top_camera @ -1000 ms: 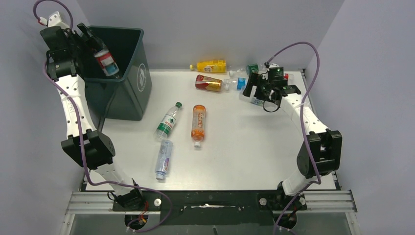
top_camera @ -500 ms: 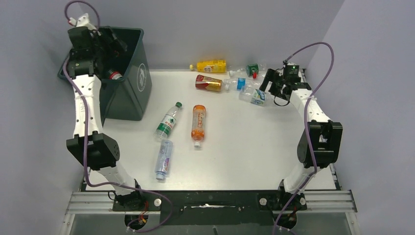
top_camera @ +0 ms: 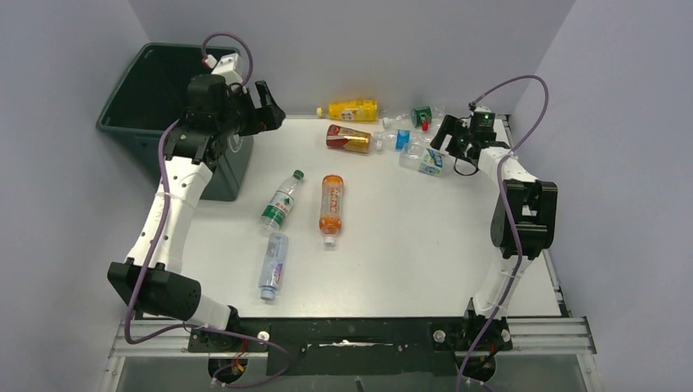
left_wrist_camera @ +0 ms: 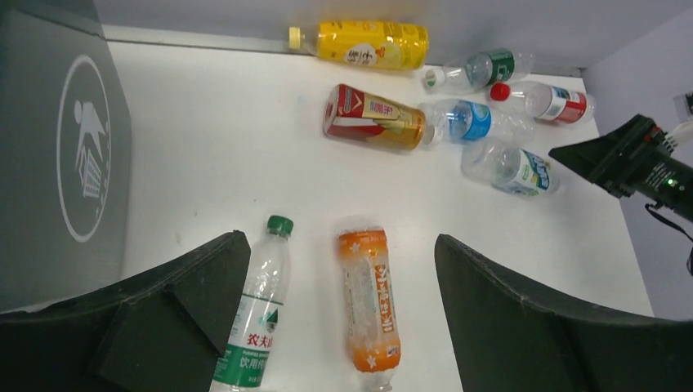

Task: Put the plastic bottles in the bin
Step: Adjust the plastic bottle at the center of the board.

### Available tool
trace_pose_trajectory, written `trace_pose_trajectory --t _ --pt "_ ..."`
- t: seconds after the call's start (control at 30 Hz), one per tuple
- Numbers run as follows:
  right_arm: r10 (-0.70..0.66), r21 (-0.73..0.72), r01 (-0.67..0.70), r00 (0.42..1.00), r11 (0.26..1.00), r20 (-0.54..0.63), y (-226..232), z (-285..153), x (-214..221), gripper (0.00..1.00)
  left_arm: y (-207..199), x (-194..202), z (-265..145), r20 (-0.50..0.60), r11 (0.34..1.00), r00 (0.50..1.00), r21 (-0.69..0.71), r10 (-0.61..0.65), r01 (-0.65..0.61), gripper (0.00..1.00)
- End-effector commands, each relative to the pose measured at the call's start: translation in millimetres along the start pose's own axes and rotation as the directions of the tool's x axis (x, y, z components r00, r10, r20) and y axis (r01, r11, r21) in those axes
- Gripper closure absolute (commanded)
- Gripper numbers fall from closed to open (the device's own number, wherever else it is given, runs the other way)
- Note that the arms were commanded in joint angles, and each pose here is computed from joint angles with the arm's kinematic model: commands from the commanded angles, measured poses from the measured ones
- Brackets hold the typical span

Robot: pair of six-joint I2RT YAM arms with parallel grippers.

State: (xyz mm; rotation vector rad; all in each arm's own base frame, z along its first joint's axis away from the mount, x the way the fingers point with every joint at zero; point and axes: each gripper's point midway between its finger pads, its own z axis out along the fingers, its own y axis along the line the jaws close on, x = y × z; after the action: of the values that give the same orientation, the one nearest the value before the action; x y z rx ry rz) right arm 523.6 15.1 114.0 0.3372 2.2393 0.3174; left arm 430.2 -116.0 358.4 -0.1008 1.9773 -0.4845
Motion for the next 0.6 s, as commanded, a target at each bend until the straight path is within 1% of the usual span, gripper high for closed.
trace_pose_trajectory --t 0.0,0.1,0.23,0.57 --pt "-0.041 -0.108 0.056 0.989 0.993 0.143 20 7 -41 0.06 -6 5 -23 0.019 0.999 0.999 -0.001 0.046 -0.046 0.16" --pt "-0.056 -0.148 0.075 0.99 0.986 0.131 23 15 -34 0.06 -13 16 -25 -0.013 0.998 0.998 0.002 0.067 -0.067 0.16" --pt "-0.068 -0.176 0.085 0.993 0.981 0.099 24 22 -20 0.07 -14 21 -26 -0.025 0.997 0.997 0.001 0.077 -0.077 0.16" --pt "-0.137 -0.174 0.142 0.99 0.974 0.041 18 12 15 0.07 -19 33 -25 -0.044 0.997 0.996 0.003 0.082 -0.082 0.16"
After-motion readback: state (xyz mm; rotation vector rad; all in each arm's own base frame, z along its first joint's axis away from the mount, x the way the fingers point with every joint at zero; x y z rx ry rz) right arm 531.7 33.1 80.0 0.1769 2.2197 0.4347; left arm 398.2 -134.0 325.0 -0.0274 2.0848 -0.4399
